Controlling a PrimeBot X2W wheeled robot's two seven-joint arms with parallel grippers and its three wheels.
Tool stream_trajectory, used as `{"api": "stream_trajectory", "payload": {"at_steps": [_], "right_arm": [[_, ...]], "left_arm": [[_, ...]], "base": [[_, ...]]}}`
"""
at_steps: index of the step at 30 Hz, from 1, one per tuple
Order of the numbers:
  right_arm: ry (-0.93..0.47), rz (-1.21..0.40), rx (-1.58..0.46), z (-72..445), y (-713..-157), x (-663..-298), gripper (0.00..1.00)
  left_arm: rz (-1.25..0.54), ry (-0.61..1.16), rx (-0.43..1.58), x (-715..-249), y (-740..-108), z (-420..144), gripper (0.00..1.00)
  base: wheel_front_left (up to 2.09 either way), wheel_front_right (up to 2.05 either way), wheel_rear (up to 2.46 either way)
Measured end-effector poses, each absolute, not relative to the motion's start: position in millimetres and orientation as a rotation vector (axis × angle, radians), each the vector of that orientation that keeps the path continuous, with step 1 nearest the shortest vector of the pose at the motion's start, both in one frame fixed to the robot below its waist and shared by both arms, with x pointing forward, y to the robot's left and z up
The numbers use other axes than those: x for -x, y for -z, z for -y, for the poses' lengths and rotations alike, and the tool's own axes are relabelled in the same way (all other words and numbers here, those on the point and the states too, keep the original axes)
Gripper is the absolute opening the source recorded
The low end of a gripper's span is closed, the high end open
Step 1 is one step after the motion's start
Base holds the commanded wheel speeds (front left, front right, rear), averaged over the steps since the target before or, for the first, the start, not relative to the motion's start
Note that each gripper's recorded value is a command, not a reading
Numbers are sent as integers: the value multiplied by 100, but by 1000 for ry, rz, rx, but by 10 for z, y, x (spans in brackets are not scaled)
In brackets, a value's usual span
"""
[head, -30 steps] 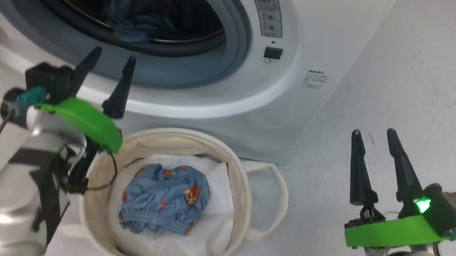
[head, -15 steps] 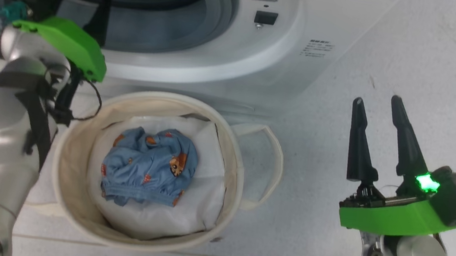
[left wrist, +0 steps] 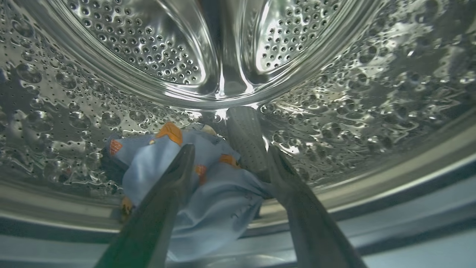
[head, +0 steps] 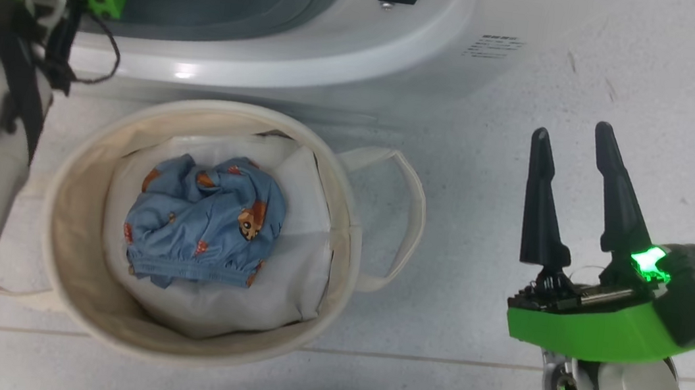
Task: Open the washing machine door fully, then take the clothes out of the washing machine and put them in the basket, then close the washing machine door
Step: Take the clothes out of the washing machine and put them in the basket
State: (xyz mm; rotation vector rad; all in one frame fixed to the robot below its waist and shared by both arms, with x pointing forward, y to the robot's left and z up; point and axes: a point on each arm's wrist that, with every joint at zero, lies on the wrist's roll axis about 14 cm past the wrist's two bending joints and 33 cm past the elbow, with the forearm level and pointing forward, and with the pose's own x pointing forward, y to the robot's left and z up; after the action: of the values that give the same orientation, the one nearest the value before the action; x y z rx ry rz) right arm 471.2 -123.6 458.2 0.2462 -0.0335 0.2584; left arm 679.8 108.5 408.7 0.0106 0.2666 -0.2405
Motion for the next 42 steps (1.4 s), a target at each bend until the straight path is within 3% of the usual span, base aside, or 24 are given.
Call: {"api": "stream_trajectory", "payload": {"at_steps": [20, 36, 37, 38, 42], "right_arm": [[-230, -21, -226, 1279, -4314, -4769, 100], [-218, -25, -217, 1306, -4294, -4763, 100], [-219, -24, -217, 1301, -4296, -4764, 100], [-221, -24, -218, 1295, -4298, -4764, 100], [-228, -21, -221, 1272, -4321, -4757, 100]], "left_arm": [[-567, 107, -87, -7003, -3410, -1295, 100], [-752, 74, -186, -6983, -3294, -1388, 100], [-751, 74, -186, -6981, -3301, -1391, 93], [-751, 74, -187, -6978, -3309, -1394, 0], [-742, 67, -178, -6955, -3350, -1433, 0]], "base": [[0, 0, 0], [0, 0, 0], [0, 0, 0], [0, 0, 0], [0, 0, 0]]}}
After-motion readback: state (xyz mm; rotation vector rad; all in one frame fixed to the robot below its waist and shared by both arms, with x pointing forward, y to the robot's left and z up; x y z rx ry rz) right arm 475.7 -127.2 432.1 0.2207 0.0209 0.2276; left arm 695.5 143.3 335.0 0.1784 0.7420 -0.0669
